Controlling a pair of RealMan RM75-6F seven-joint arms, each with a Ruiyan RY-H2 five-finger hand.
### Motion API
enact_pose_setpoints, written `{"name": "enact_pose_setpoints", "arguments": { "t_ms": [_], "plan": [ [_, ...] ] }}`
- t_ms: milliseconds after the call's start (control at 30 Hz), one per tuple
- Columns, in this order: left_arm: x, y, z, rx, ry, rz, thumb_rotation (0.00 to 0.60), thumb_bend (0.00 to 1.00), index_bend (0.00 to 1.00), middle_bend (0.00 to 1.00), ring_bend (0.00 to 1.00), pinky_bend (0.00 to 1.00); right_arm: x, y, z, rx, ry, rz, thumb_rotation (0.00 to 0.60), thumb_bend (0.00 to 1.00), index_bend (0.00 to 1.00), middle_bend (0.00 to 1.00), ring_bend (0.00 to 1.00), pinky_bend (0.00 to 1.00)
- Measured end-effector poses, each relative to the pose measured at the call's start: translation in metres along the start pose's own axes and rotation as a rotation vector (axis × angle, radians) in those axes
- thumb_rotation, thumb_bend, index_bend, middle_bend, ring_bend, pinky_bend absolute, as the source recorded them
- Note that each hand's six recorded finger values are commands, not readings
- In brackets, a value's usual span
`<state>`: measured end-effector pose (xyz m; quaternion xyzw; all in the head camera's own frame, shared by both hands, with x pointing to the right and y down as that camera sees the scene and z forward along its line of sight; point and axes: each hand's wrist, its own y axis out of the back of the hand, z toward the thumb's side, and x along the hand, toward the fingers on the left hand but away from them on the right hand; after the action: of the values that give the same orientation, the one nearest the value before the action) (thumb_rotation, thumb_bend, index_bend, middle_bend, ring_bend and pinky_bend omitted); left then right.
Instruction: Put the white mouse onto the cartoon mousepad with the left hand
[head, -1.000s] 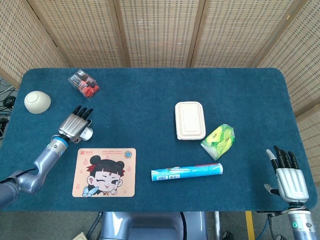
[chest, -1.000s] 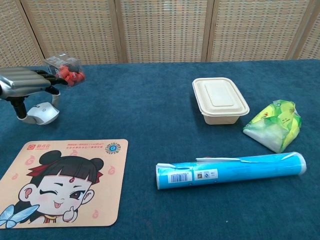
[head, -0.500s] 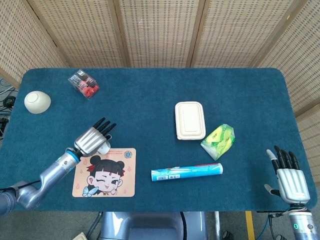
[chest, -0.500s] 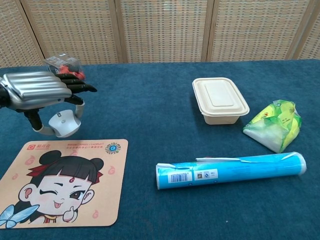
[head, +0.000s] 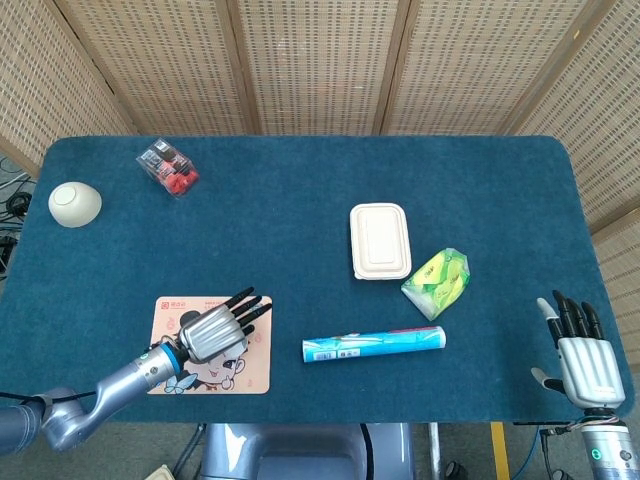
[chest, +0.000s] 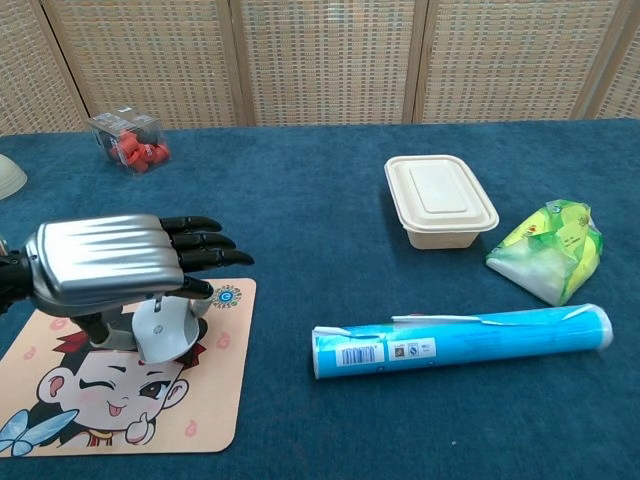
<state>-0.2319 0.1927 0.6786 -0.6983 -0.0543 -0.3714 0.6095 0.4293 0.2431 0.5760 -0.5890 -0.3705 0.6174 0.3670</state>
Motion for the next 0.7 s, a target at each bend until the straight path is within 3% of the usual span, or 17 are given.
{"name": "enact_pose_setpoints", "arguments": {
  "t_ms": [267, 700],
  "plan": [
    [-0.012, -0.004, 0.006, 0.029, -0.031, -0.001, 0.600, 0.25, 0.50, 0.00, 0.00, 0.00, 0.001, 0.001, 0.000, 0.001, 0.001, -0.003, 0.600, 0.10, 0.03, 0.00, 0.00, 0.00],
    [-0.028, -0.025, -0.009, 0.044, -0.008, -0.049, 0.600, 0.24, 0.50, 0.00, 0.00, 0.00, 0.001, -0.001, 0.003, 0.013, 0.004, 0.002, 0.600, 0.10, 0.03, 0.00, 0.00, 0.00]
  ]
}}
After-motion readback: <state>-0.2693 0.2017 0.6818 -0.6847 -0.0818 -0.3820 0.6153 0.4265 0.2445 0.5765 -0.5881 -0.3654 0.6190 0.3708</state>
